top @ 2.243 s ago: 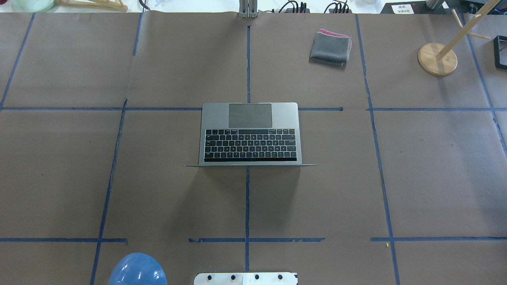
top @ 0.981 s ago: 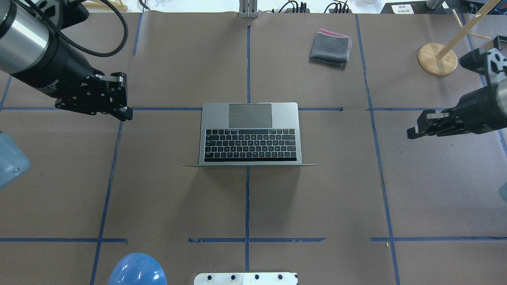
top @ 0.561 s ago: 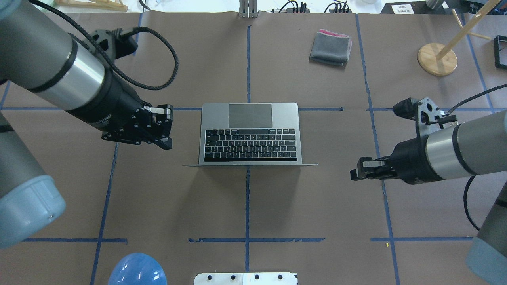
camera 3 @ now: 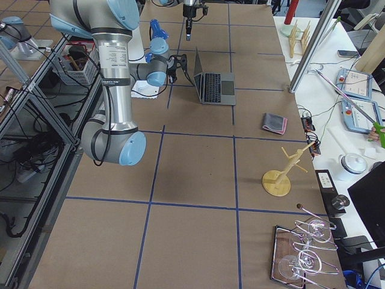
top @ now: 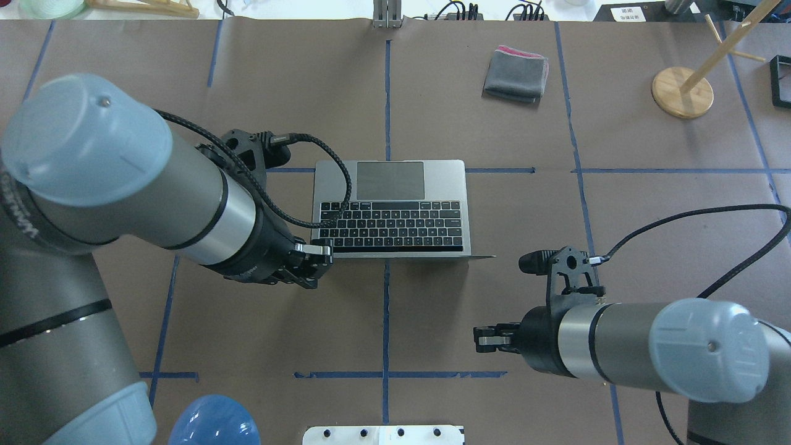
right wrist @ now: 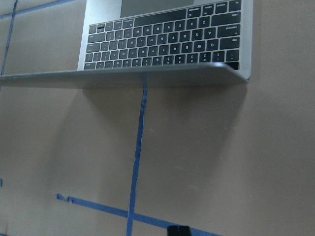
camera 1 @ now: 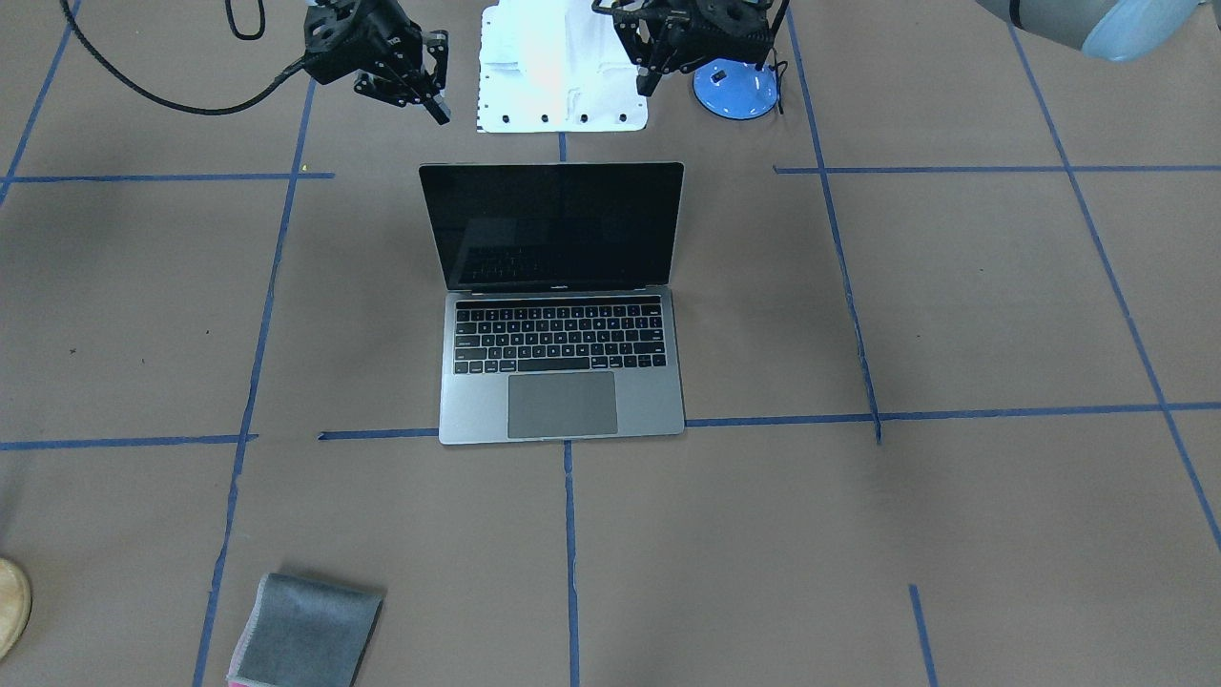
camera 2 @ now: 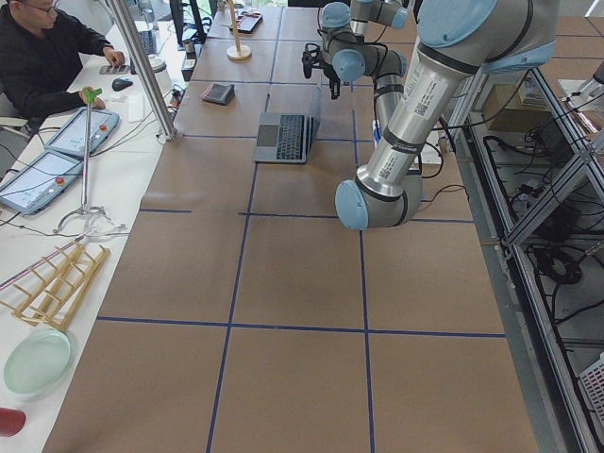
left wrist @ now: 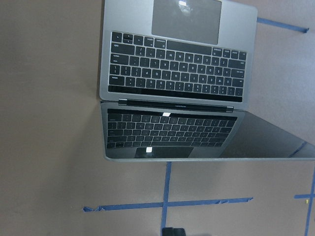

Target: Close laptop

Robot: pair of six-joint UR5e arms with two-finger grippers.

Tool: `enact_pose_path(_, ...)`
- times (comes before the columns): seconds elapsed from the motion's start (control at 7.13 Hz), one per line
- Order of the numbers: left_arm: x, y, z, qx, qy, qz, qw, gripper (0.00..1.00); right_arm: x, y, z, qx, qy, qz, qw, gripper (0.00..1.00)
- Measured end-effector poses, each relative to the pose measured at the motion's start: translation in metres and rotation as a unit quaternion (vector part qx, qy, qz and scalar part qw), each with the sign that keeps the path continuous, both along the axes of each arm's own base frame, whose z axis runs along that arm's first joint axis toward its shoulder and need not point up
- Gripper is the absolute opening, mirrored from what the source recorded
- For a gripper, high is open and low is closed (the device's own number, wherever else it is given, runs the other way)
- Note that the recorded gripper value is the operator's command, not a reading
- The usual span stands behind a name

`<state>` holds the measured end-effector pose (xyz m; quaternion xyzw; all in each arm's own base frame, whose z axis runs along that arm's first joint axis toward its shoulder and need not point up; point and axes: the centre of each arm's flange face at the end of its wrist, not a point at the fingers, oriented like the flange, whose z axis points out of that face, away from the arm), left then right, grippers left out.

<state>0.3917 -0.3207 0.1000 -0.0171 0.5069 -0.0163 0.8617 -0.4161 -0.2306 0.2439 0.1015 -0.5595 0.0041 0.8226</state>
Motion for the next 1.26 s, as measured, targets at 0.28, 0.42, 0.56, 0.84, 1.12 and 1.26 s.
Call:
enact_pose_path(0.28, 0.035, 0.016, 0.009, 0.025, -0.024, -0.015, 0.9993, 0.0, -0.031, -0.002, -0.001, 0.019, 0.008, 0.038, 0.9991, 0.0)
enact_pose_path(0.42, 0.05, 0.023, 0.014, 0.033, -0.032, -0.015, 0.9988, 0.0, -0.036, -0.005, 0.002, 0.023, 0.013, 0.05, 0.9984, 0.0)
enact_pose_path(0.56, 0.064, 0.027, 0.018, 0.038, -0.038, -0.014, 0.9985, 0.0, -0.038, -0.007, 0.003, 0.027, 0.016, 0.059, 0.9977, 0.0)
enact_pose_path(0.84, 0.084, 0.025, 0.027, 0.043, -0.041, -0.015, 0.9981, 0.0, -0.034, -0.021, 0.004, 0.033, 0.02, 0.086, 0.9955, 0.0)
enact_pose_path(1.12, 0.089, 0.016, 0.027, 0.061, -0.03, -0.035, 0.9971, 0.0, -0.032, -0.047, 0.005, 0.034, 0.025, 0.113, 0.9927, 0.0)
enact_pose_path(1.26, 0.087, 0.007, 0.028, 0.066, -0.03, -0.047, 0.9962, 0.0, -0.037, -0.059, 0.001, 0.034, 0.024, 0.123, 0.9915, 0.0)
